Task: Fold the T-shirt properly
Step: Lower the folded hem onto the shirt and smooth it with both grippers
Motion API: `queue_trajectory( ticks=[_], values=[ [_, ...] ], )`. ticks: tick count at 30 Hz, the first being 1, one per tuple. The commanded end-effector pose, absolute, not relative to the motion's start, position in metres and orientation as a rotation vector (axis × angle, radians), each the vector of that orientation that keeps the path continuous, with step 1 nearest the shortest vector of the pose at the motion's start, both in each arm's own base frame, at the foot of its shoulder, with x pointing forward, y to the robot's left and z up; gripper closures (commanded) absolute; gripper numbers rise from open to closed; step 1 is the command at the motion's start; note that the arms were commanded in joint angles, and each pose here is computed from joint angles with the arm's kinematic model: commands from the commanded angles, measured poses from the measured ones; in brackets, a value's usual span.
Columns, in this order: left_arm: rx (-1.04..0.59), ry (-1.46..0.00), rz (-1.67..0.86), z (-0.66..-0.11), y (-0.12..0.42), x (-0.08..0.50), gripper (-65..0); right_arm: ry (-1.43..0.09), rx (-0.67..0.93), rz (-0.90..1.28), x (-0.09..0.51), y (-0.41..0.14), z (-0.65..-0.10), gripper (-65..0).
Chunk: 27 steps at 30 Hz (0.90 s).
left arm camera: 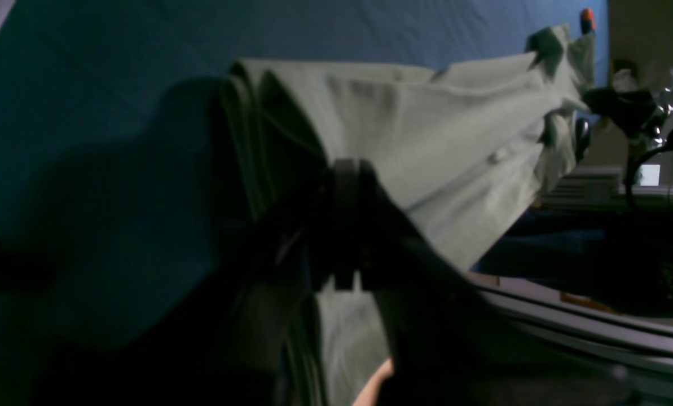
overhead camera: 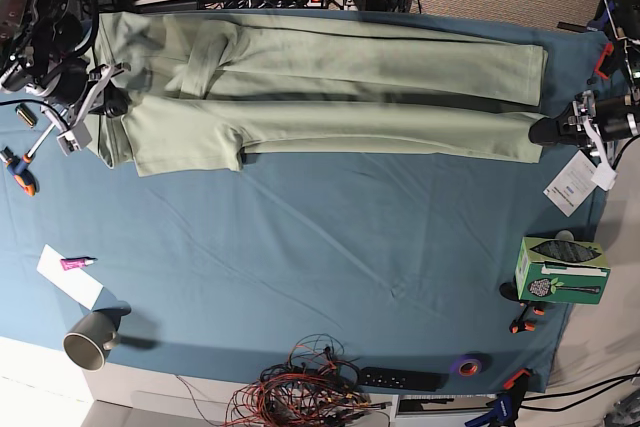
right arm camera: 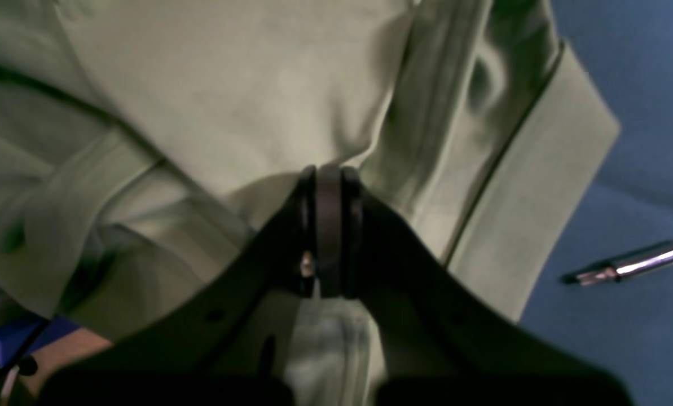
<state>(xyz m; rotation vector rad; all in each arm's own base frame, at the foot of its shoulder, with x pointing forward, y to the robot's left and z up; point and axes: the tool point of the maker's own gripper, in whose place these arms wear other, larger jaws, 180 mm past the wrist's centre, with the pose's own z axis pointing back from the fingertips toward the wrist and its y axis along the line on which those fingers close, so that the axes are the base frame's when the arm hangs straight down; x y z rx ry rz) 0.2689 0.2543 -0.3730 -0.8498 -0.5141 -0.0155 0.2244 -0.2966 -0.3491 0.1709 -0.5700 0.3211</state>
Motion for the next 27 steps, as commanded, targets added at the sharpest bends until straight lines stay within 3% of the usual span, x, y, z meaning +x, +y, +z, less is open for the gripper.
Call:
queue_trajectory(
  ticks=[1, 27],
  values=[
    [-0.835, -0.559, -0.034, -0.357, 0.264, 0.279, 0.0, -0.601, 0.155, 0.338, 0.23, -0.301, -0.338, 0.0],
    [-0.834, -0.519, -0.017, -0.368, 0.264, 0.263, 0.0, -0.459, 0.199, 0.324, 0.191, -0.296, -0.361, 0.0]
  ],
)
